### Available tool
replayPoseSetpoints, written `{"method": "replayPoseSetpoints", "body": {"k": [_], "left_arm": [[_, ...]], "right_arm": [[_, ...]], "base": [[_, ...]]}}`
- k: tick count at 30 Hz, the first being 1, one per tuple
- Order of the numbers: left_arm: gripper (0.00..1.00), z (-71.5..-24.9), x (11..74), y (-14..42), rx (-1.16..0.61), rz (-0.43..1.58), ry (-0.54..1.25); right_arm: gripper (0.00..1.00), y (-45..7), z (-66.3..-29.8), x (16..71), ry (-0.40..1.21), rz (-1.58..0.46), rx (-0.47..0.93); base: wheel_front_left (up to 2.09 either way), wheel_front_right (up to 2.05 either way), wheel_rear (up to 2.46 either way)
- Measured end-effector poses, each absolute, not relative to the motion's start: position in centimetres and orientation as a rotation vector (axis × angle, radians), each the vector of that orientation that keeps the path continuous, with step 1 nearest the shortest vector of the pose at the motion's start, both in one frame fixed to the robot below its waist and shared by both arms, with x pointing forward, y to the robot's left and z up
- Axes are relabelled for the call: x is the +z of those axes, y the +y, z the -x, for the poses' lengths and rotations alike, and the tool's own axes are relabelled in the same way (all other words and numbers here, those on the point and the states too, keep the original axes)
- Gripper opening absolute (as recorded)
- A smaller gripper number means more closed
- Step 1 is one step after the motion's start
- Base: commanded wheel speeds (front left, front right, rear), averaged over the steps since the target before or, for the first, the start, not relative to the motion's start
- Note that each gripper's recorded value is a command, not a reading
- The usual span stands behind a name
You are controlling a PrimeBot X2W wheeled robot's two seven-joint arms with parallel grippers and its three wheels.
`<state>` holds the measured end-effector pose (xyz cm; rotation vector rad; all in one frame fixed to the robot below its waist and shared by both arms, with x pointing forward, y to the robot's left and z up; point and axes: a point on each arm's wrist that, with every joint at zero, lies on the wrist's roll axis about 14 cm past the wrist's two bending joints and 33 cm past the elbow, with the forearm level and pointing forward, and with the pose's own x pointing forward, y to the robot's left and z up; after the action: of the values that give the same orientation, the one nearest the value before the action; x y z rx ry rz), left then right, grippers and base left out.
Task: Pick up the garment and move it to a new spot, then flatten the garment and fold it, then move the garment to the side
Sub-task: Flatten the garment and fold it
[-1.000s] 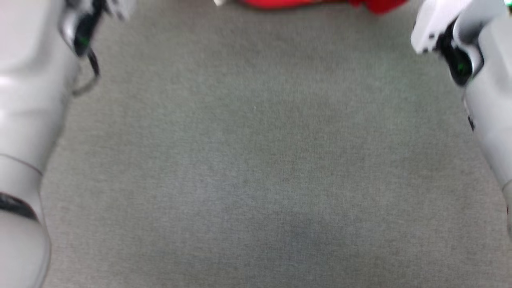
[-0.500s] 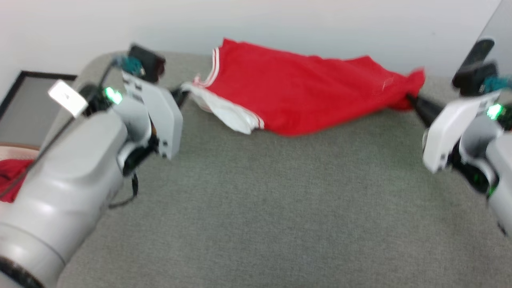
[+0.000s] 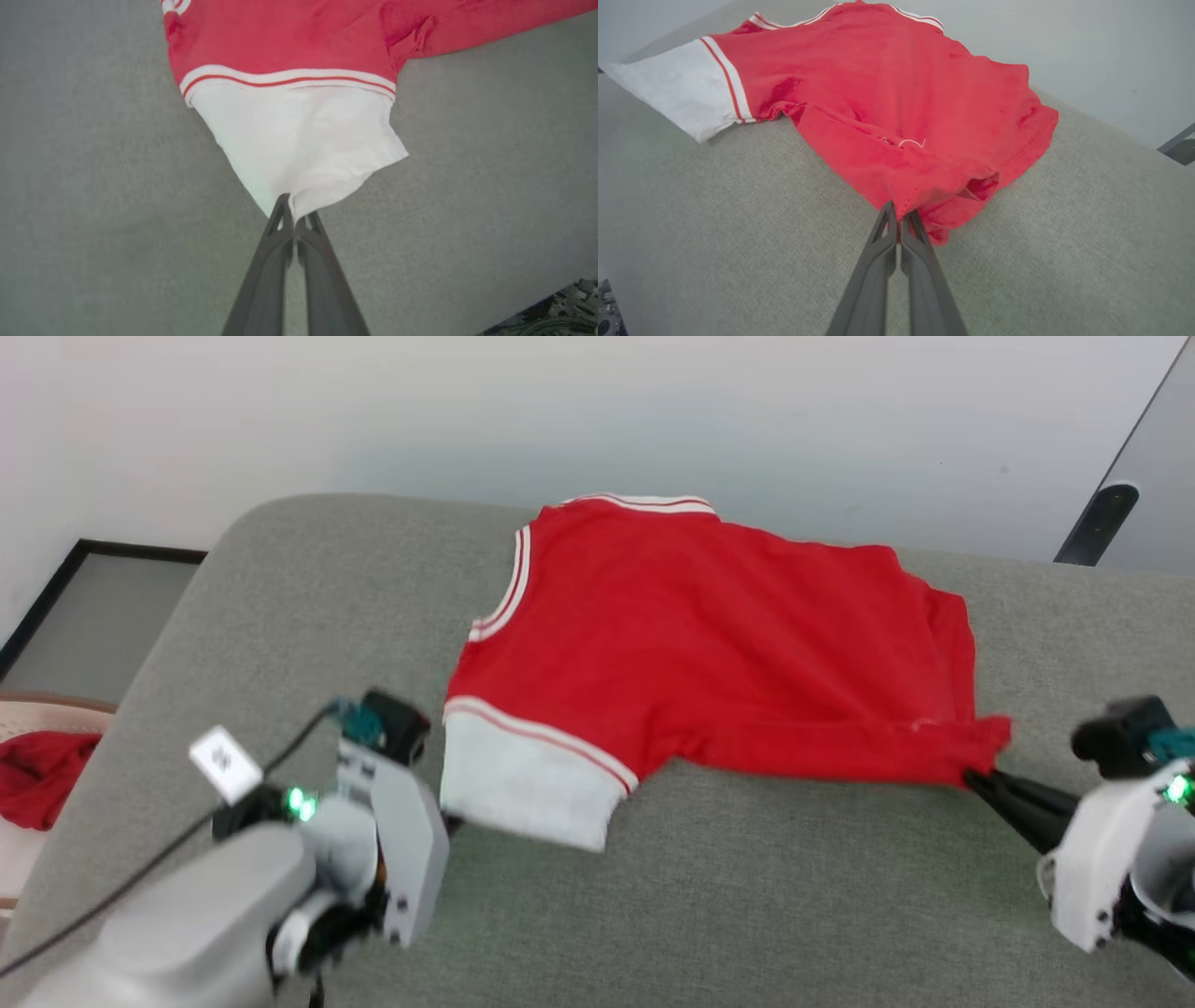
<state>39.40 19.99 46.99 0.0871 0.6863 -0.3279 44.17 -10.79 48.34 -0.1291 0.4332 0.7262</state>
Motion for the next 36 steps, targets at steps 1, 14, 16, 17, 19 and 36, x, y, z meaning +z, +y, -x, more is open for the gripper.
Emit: {"method": "replayPoseSetpoints", "body": {"k": [1,14,16,17,19,36], "left_arm": [[0.0,-38.5,46.6,19.8,-0.327,-0.067,0.711],[0.0,-28.3,43.6,18.0,-0.249,0.109,0.993],[0.0,-27.2,43.6,17.8,-0.235,0.127,1.024],[0.0,-26.7,43.7,17.6,-0.234,0.131,1.035],[0.0,-26.7,44.4,17.7,-0.219,0.131,1.019],[0.0,-40.4,54.2,21.7,-0.224,-0.256,0.602]], "right_arm": [[0.0,-11.3,-43.8,48.0,0.442,0.121,0.721],[0.0,-15.0,-38.7,44.1,0.563,0.042,0.712],[0.0,-15.5,-38.1,43.6,0.587,0.014,0.702],[0.0,-15.7,-37.7,43.4,0.601,0.004,0.7],[0.0,-15.8,-37.3,43.3,0.615,-0.017,0.702],[0.0,-18.5,-44.7,45.6,0.543,0.052,0.56]], "base": [[0.0,0.0,0.0],[0.0,0.0,0.0],[0.0,0.0,0.0],[0.0,0.0,0.0],[0.0,0.0,0.0],[0.0,0.0,0.0]]}}
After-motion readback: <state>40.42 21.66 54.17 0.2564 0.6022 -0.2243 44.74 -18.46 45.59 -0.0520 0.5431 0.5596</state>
